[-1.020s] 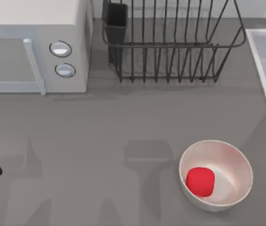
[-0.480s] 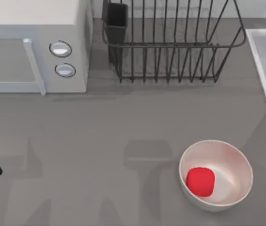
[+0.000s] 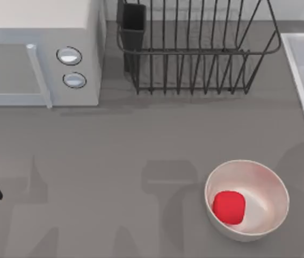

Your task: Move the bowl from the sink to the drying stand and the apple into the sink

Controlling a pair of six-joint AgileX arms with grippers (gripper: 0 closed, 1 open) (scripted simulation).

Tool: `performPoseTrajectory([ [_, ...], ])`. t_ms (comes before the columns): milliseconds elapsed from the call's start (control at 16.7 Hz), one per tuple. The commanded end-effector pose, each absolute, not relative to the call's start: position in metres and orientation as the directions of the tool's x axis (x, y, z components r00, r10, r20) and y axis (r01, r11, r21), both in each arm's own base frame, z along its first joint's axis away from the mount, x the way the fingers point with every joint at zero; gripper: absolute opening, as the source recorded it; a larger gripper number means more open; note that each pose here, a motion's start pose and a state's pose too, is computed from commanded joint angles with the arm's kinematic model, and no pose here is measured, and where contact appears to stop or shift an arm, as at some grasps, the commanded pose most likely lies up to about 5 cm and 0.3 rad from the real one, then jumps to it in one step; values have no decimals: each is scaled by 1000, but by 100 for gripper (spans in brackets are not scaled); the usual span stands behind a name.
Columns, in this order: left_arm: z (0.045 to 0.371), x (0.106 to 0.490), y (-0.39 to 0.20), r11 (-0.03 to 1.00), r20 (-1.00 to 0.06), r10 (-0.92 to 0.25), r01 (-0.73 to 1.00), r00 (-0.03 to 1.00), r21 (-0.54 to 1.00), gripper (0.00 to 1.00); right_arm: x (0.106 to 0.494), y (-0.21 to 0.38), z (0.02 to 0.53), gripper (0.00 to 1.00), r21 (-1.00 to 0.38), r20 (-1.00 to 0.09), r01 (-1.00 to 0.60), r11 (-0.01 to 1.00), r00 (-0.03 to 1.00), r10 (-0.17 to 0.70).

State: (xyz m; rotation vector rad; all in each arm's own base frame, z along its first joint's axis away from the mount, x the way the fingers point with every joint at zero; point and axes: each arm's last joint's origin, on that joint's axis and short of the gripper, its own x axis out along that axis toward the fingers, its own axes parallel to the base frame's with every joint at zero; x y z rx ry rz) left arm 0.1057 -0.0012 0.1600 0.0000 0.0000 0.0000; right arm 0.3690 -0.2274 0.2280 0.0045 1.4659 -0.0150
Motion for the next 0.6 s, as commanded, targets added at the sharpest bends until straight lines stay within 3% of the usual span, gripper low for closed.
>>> performPoseTrajectory([
  [360, 160, 106, -1, 1000, 0, 0, 0, 1000, 0, 100, 233, -200, 333, 0, -15, -993, 9, 1000, 113, -16],
  [600, 160, 106, -1, 1000, 0, 0, 0, 1000, 0, 100, 189, -181, 350, 0, -2, -995, 8, 1000, 105, -3],
])
